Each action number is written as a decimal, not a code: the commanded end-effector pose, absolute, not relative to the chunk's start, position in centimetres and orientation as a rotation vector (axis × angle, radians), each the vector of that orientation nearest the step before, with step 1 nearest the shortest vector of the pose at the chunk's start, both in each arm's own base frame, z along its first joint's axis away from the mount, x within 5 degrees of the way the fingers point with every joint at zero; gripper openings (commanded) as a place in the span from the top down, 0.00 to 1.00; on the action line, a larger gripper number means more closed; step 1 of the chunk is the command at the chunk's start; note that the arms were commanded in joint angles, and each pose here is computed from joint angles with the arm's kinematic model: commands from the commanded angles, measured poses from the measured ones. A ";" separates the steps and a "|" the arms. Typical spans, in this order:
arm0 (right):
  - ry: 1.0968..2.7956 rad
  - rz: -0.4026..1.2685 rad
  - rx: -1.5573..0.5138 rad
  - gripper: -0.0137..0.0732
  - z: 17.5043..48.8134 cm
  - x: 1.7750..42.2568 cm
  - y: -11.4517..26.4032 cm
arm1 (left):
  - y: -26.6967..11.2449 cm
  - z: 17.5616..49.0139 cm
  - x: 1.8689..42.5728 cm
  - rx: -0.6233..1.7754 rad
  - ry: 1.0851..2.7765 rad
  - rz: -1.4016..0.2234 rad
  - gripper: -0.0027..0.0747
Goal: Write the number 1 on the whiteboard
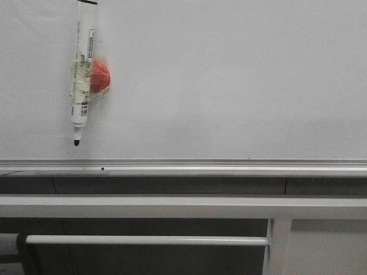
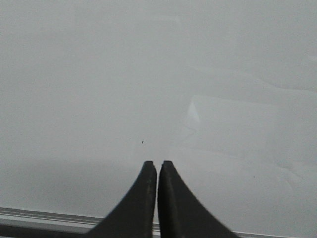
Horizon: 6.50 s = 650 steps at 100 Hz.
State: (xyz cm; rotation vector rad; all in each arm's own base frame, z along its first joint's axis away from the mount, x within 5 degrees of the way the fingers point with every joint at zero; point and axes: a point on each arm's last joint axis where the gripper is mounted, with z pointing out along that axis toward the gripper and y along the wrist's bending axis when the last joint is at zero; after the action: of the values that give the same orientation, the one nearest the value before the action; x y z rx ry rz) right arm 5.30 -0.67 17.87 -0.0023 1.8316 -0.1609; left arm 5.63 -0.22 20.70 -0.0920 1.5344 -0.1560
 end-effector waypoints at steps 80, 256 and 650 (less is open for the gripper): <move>1.654 -0.042 0.089 0.92 18.6 5.6 -0.4 | 0.0 22.0 5.3 -0.183 1.354 -0.254 0.99; 1.681 0.197 0.127 0.92 31.3 3.9 1.0 | -1.8 33.9 6.6 0.002 1.552 -0.326 0.98; 1.696 0.202 0.126 0.92 31.2 3.9 1.0 | -13.1 19.5 14.0 0.398 1.388 -0.666 0.39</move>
State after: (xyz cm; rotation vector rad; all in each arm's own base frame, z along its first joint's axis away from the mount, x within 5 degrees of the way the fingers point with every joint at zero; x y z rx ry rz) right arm 3.70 1.16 29.53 0.1222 1.7764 0.2065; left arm 13.67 -12.61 16.53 0.4817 1.6595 -0.5972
